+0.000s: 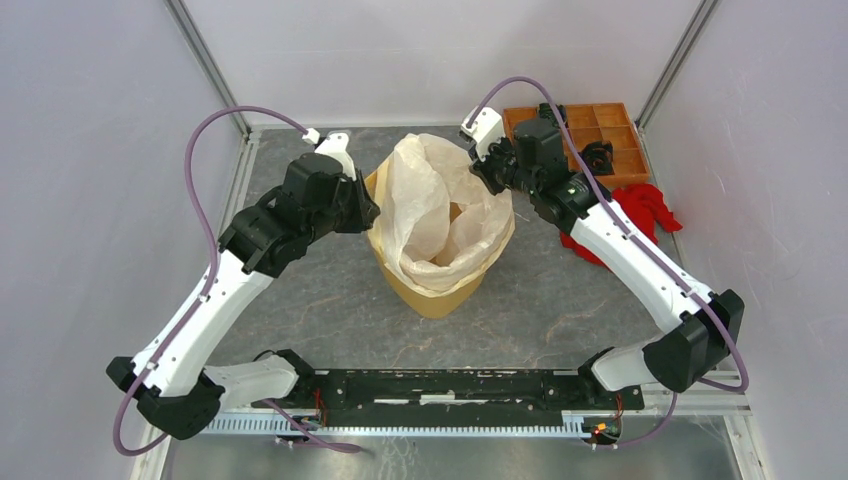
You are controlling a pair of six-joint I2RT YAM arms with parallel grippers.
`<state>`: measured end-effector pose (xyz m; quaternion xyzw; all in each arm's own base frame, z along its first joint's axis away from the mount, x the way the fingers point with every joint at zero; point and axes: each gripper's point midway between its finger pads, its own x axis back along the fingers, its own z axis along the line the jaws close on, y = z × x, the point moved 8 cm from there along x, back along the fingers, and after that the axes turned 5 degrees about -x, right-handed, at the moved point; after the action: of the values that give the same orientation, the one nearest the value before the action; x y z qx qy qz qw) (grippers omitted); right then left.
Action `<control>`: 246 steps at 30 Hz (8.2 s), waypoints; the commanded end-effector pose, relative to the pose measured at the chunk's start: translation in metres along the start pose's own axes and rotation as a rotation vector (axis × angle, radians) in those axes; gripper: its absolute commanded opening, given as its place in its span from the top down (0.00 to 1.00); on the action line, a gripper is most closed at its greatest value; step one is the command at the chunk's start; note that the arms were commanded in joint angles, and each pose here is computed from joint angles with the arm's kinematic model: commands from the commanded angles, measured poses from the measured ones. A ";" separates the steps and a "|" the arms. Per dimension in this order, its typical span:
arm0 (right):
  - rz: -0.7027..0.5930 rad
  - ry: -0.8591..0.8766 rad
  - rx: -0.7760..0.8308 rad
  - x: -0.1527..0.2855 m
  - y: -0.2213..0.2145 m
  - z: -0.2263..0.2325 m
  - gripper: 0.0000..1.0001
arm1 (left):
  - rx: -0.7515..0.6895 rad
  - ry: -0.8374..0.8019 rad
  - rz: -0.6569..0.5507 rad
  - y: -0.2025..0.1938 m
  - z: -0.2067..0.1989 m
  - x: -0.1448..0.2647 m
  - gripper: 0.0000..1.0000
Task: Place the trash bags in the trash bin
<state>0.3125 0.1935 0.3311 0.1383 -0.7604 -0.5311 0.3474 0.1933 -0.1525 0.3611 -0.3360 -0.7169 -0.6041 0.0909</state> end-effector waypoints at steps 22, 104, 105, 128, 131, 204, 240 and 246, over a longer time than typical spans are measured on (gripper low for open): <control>0.015 -0.016 0.072 -0.002 -0.011 -0.003 0.99 | 0.175 0.324 -0.192 -0.025 0.083 -0.012 0.98; -0.006 0.072 -0.101 -0.008 -0.035 0.019 0.99 | 0.644 -0.387 0.076 -0.161 0.091 -0.122 0.98; -0.004 0.071 -0.119 -0.009 -0.037 0.020 0.99 | 0.643 -0.381 0.084 -0.162 0.090 -0.125 0.98; -0.102 -0.084 -0.405 0.065 0.010 -0.007 0.11 | 0.537 -0.217 0.064 -0.155 0.077 -0.116 0.98; -0.092 -0.142 -0.345 0.075 0.020 -0.016 0.11 | 0.536 -0.236 0.063 -0.153 0.075 -0.114 0.98; -0.604 0.451 -0.964 0.117 -0.120 0.003 0.16 | 0.723 -0.463 0.007 -0.123 0.098 -0.073 0.15; -0.013 0.168 -0.983 0.023 -0.218 0.022 0.95 | 0.695 -0.468 0.005 -0.123 0.083 -0.081 0.15; 0.107 0.103 -0.929 0.009 -0.232 0.023 0.81 | 0.701 -0.467 0.018 -0.130 0.082 -0.085 0.16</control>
<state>0.2451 0.1128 0.1328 -0.0079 -0.3786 -0.8172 0.4346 0.2015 -0.1104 0.1889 -0.4192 -0.8738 -0.2411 0.0507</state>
